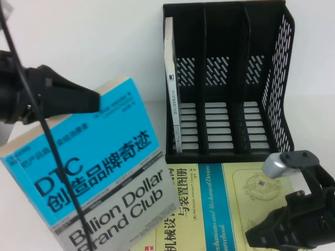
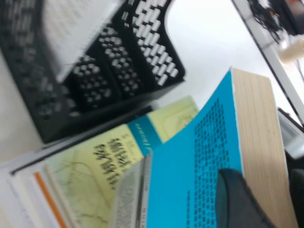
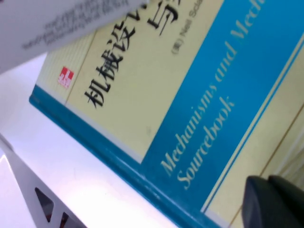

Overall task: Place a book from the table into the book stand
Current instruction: Pick up the book with your left arm

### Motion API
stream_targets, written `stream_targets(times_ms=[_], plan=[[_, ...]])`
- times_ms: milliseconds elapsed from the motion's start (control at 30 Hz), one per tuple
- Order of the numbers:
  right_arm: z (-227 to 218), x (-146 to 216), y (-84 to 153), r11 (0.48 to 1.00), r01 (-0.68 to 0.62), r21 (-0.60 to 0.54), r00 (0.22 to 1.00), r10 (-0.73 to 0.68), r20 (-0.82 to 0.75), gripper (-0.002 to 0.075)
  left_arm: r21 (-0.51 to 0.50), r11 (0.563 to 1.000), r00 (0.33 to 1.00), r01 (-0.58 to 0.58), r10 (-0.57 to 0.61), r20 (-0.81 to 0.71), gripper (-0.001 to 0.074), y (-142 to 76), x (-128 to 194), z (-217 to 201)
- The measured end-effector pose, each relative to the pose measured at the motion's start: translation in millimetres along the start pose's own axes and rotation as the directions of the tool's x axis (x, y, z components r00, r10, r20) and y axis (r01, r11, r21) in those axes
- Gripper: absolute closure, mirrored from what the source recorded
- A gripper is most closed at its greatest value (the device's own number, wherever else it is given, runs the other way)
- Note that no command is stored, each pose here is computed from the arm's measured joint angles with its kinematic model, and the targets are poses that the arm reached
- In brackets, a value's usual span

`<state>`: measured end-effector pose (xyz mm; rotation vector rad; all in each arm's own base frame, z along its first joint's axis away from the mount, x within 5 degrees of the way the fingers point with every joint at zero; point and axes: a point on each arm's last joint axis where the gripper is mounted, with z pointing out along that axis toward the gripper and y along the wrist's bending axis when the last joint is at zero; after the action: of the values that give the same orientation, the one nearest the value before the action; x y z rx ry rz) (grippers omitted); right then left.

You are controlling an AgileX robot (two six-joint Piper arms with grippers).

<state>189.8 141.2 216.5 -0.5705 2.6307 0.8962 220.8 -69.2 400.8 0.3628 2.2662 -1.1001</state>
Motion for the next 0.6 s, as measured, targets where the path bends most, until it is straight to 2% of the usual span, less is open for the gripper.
stream_targets(times_ms=[100,333,600], plan=[[0.0,-0.8,-0.1,1.000,0.004,0.001,1.000,-0.004,0.009,0.0729,0.024,1.000,1.000,-0.010,0.010,-0.019,0.0546,-7.7,2.6,3.9],[0.0,-1.1,0.9,1.000,0.002,-0.010,1.000,-0.002,0.012,0.0729,0.024,1.000,1.000,0.005,-0.004,-0.020,0.0546,-8.4,2.7,4.7],[-0.5,0.4,9.2,0.995,0.000,-0.101,1.000,0.000,-0.005,0.0729,0.015,1.000,1.000,0.014,-0.014,-0.005,0.0546,-10.9,-0.7,2.1]])
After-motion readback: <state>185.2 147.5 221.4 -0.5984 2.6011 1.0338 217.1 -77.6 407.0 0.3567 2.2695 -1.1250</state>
